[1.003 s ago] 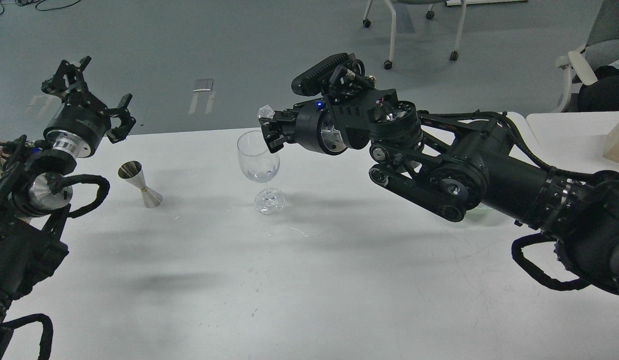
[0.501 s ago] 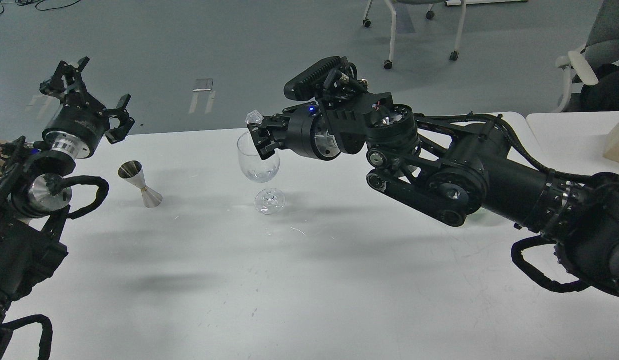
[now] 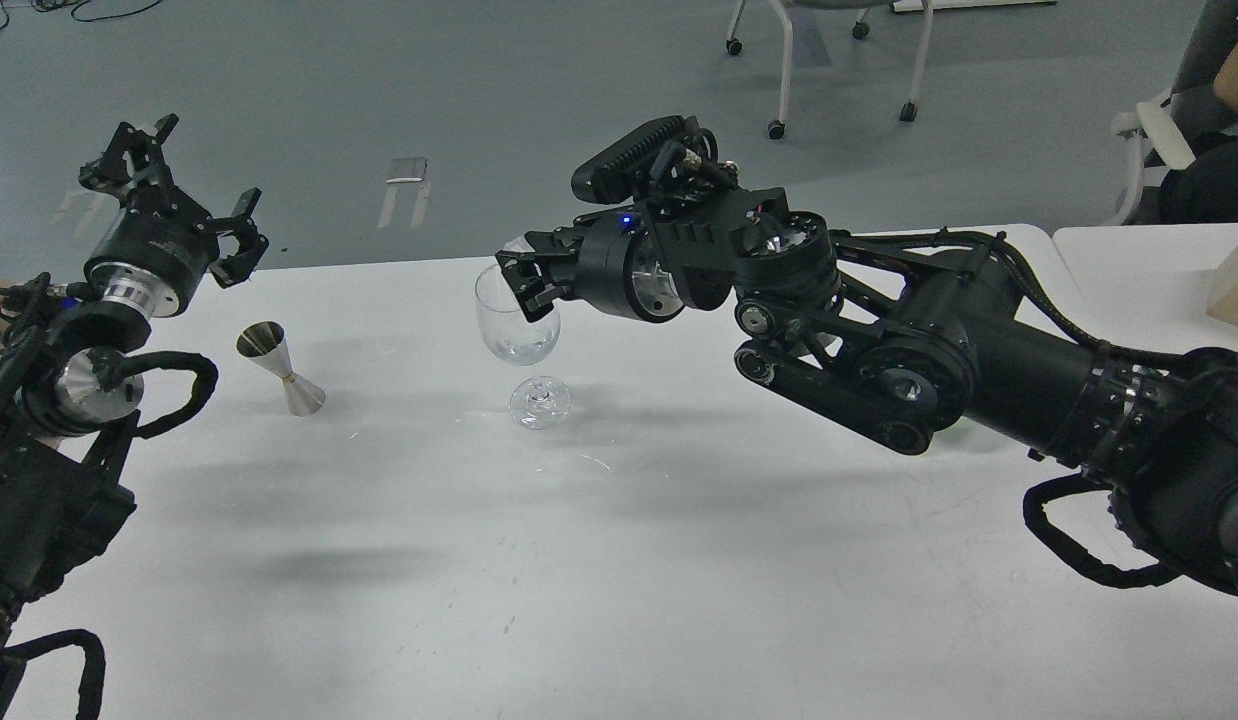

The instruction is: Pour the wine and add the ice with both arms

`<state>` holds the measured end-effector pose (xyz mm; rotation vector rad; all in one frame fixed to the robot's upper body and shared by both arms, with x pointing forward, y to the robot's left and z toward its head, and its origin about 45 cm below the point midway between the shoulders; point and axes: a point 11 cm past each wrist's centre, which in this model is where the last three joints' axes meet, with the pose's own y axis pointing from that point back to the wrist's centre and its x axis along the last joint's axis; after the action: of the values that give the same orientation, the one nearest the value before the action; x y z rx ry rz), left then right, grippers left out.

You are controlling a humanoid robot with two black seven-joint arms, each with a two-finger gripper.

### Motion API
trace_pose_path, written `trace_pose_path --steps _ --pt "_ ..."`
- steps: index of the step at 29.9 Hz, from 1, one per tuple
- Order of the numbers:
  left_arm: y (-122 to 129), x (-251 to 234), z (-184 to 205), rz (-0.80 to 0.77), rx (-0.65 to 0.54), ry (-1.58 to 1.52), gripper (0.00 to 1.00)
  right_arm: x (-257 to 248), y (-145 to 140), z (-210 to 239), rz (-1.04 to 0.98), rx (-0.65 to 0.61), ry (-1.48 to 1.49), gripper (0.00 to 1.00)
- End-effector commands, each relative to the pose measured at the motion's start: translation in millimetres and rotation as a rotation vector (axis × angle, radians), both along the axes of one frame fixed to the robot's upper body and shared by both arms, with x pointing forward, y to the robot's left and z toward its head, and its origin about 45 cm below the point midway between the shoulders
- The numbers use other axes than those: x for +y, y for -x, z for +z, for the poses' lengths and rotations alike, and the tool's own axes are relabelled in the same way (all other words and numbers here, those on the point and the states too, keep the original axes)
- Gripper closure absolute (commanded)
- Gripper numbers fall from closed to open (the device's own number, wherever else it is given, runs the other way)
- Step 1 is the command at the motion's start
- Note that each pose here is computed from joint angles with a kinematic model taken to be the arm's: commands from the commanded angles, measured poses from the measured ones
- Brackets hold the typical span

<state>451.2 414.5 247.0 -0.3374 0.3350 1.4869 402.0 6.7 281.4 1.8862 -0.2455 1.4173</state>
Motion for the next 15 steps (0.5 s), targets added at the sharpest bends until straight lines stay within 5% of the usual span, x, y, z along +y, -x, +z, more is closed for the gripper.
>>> trace_pose_path --steps 1,8,9,12,15 --pt "0.0 -0.2 0.0 -0.001 0.0 0.0 0.02 0.4 0.0 1.2 0.001 -0.002 -0.002 0.53" --pt "0.2 1.1 0.7 0.001 -0.001 -0.002 0.02 1.1 -0.1 3.6 0.002 -0.004 -0.009 0.51" --pt "0.4 2.8 1.6 0.005 -0.001 -0.004 0.02 2.1 -0.9 9.0 0.001 -0.013 -0.025 0.46" --pt "1.1 6.4 3.3 0.008 -0.001 -0.012 0.02 1.9 -11.3 45.2 -0.037 -0.064 -0.165 0.01" --pt "1.1 5.8 2.7 0.006 0.001 -0.014 0.02 -5.5 -20.1 69.1 -0.076 -0.074 -0.258 0.01"
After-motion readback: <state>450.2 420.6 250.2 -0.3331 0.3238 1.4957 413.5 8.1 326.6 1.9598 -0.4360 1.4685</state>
